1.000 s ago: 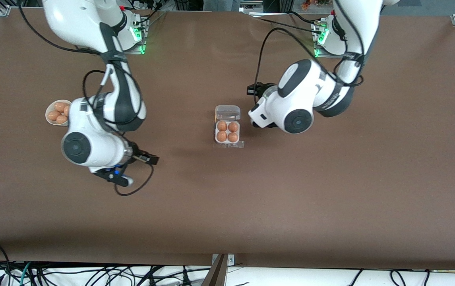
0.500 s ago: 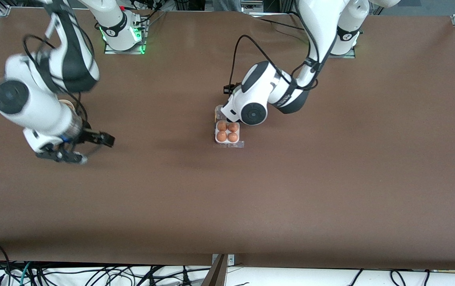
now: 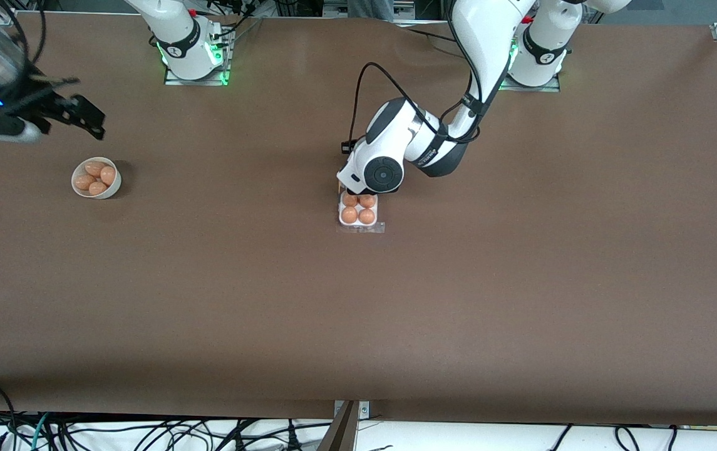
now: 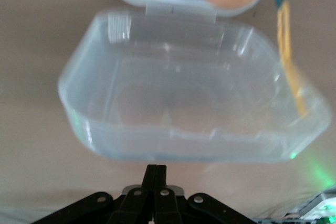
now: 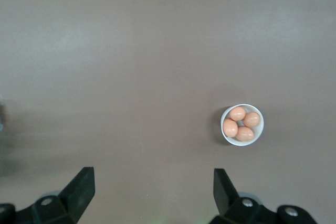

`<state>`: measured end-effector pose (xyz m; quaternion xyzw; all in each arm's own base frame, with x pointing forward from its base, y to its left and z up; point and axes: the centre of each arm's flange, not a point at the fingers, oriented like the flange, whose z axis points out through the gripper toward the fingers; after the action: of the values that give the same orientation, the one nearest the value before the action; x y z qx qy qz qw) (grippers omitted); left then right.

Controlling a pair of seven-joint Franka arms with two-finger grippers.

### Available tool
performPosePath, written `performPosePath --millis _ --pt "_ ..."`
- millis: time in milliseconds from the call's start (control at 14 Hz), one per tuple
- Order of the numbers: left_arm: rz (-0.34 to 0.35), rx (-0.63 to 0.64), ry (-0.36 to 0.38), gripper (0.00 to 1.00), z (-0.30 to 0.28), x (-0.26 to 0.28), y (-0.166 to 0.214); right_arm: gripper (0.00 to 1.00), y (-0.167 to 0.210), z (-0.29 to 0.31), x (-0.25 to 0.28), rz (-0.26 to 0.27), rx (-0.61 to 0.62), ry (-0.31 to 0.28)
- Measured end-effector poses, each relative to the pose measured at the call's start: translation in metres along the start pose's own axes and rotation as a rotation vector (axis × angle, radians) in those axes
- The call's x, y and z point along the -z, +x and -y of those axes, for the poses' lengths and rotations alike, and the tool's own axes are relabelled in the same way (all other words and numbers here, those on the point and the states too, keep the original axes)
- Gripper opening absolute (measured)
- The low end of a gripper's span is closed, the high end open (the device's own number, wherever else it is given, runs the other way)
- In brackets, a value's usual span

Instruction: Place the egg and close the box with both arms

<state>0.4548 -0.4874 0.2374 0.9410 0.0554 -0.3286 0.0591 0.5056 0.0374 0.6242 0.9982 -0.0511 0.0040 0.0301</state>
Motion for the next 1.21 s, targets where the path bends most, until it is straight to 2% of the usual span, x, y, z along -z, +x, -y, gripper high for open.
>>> performPosePath --millis 214,500,714,857,1071,1214 --pt "-0.071 0.02 -0.044 0.04 0.005 0.026 0.016 1.0 0.006 -0.027 0.021 -0.03 -0.048 0.012" --pt "-0.254 0.062 -0.147 0.06 0.023 0.107 0.046 1.0 0.017 -0.038 0.008 -0.005 -0.049 0.008" --pt "-0.37 0.072 -0.138 0.08 0.039 0.158 0.053 1.0 0.02 -0.042 0.005 0.001 -0.046 0.007" --pt "-0.448 0.085 -0.081 0.22 0.061 0.2 0.049 1.0 0.022 -0.042 0.003 0.003 -0.047 0.007" --pt "-0.556 0.123 0.088 0.53 0.118 0.273 0.028 1.0 0.027 -0.047 0.0 0.007 -0.056 0.006" --pt "-0.616 0.142 0.158 0.73 0.149 0.31 0.012 1.0 0.029 -0.047 0.001 0.005 -0.056 0.006"
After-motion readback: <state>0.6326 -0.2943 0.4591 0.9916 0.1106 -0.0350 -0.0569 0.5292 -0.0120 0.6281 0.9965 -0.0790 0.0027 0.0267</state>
